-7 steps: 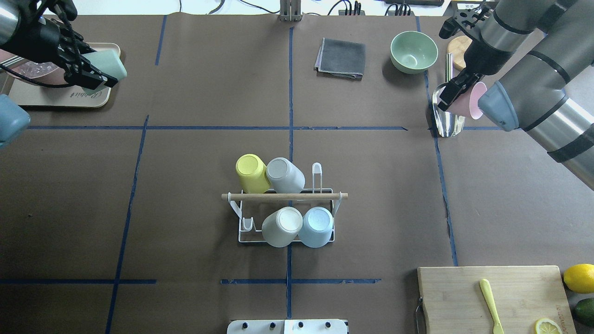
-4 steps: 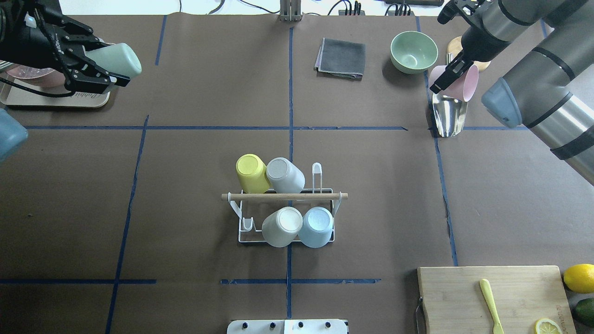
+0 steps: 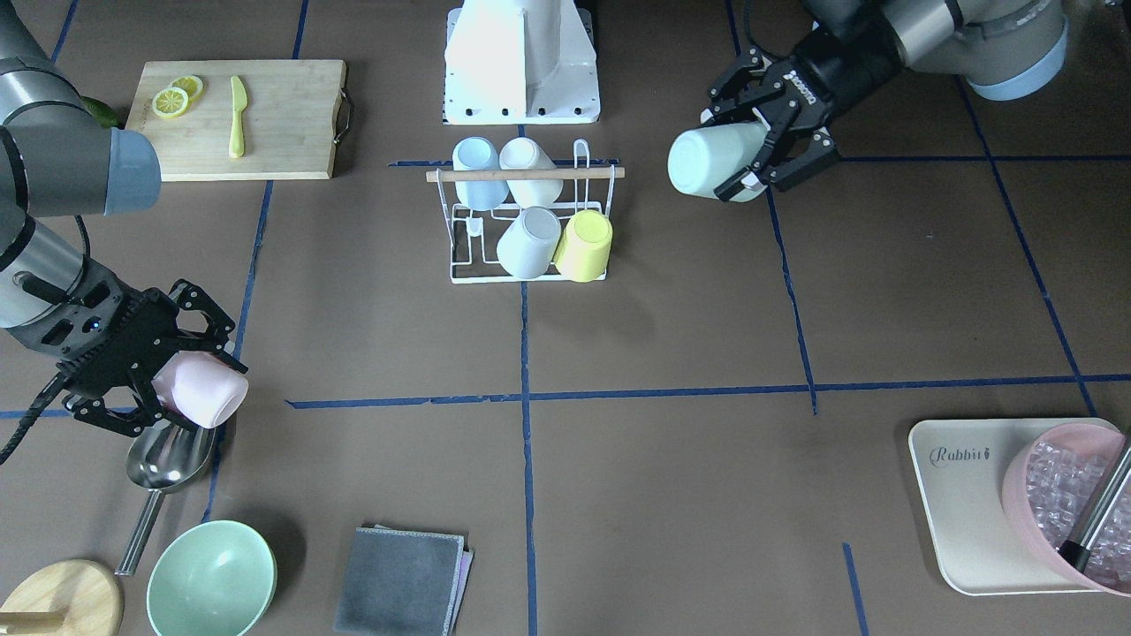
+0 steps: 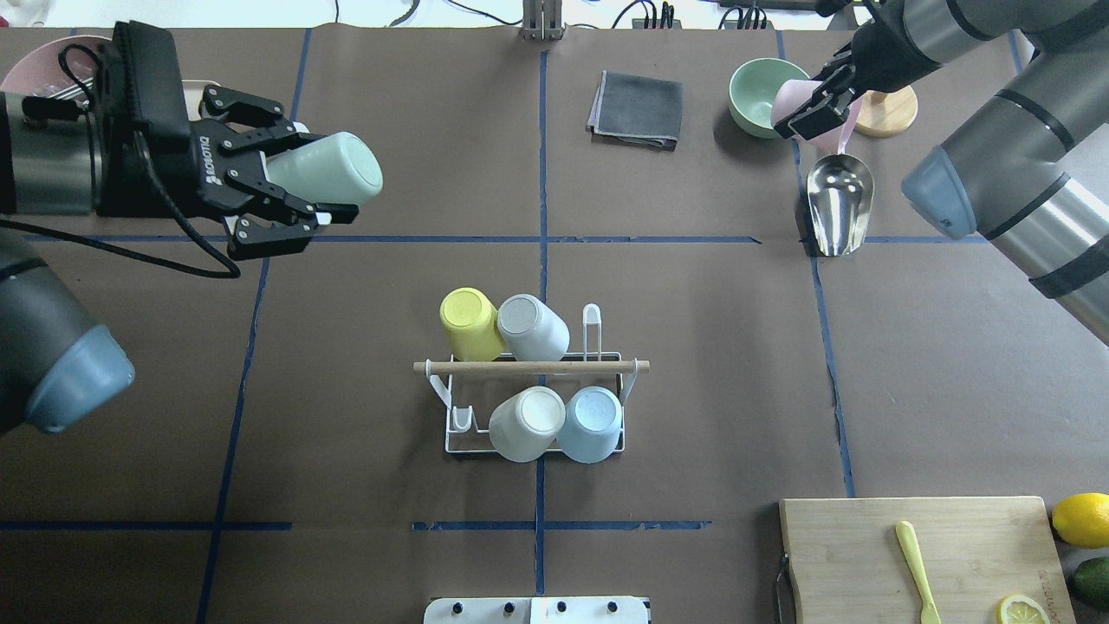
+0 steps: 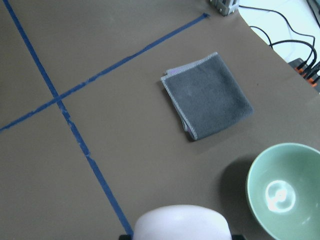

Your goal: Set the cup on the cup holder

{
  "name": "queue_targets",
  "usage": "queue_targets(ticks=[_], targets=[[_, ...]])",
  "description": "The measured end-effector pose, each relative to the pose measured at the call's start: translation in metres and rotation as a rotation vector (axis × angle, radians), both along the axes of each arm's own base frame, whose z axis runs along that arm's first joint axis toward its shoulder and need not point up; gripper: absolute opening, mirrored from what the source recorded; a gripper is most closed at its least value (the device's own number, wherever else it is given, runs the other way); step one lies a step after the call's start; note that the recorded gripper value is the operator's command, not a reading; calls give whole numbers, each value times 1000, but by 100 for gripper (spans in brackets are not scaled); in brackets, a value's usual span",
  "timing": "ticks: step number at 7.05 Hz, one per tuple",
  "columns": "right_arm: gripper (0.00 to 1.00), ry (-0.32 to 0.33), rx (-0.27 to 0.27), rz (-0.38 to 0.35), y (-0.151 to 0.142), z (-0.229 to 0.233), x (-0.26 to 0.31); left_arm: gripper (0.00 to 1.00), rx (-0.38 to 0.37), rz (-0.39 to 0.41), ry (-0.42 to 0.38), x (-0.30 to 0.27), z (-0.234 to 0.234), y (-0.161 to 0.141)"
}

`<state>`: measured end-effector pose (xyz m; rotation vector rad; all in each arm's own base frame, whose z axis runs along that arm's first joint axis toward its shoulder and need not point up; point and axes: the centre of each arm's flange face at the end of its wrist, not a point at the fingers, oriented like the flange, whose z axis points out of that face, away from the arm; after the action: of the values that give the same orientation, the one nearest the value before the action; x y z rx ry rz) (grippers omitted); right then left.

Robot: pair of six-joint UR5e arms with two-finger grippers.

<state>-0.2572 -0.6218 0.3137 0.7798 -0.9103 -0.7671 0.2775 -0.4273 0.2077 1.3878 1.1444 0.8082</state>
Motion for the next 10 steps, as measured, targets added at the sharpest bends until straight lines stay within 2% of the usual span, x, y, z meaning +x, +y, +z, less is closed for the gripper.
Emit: queue_targets(ticks=[1,3,5,7,8,10], targets=[[0,-58,52,41,1,-9,2,6,43,-12,75,20,-7,21],[0,-192,134,111,10,-30,3,6,68,-41,233,69,-10,73],[0,-356,187,167,32,-52,-16,7,34,-45,392,107,9,137],[0,-518,228,231,54,-79,-44,7,0,-8,525,140,43,182],[0,-613,235,265,63,-94,-53,8,-15,-2,560,154,58,194],[1,-787,218,293,87,-111,-69,8,14,-32,567,171,64,198]])
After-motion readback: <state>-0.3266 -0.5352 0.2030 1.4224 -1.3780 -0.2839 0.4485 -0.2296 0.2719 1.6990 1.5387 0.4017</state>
